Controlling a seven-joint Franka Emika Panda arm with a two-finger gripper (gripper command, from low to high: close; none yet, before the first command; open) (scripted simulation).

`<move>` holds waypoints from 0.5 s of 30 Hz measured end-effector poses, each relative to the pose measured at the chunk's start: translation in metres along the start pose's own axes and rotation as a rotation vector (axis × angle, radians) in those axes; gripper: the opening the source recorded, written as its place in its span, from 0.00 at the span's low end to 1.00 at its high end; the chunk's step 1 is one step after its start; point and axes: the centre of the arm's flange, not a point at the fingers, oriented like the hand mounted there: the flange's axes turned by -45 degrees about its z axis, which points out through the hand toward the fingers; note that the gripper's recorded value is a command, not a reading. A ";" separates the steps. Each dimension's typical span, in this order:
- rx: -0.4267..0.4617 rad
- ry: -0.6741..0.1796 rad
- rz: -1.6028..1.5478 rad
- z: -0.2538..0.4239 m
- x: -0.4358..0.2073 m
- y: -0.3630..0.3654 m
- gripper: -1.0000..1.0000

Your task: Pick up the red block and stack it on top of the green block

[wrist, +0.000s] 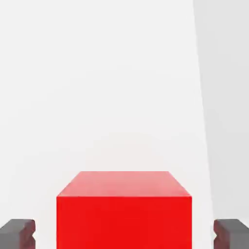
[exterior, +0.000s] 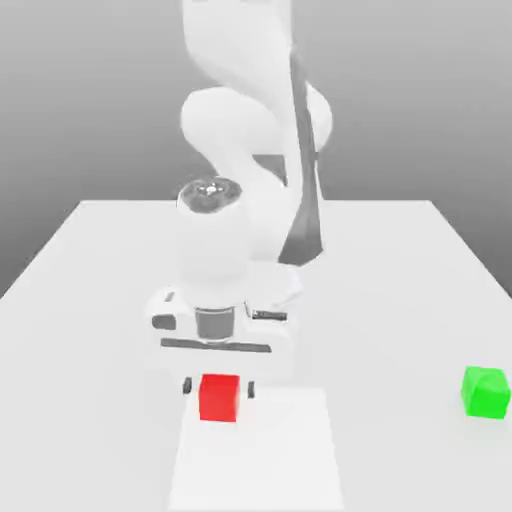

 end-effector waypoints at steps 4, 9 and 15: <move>0.000 0.000 -0.001 0.003 0.000 0.000 0.00; 0.000 0.000 0.000 -0.029 0.002 0.000 0.00; -0.005 0.000 -0.069 -0.067 0.013 -0.051 0.00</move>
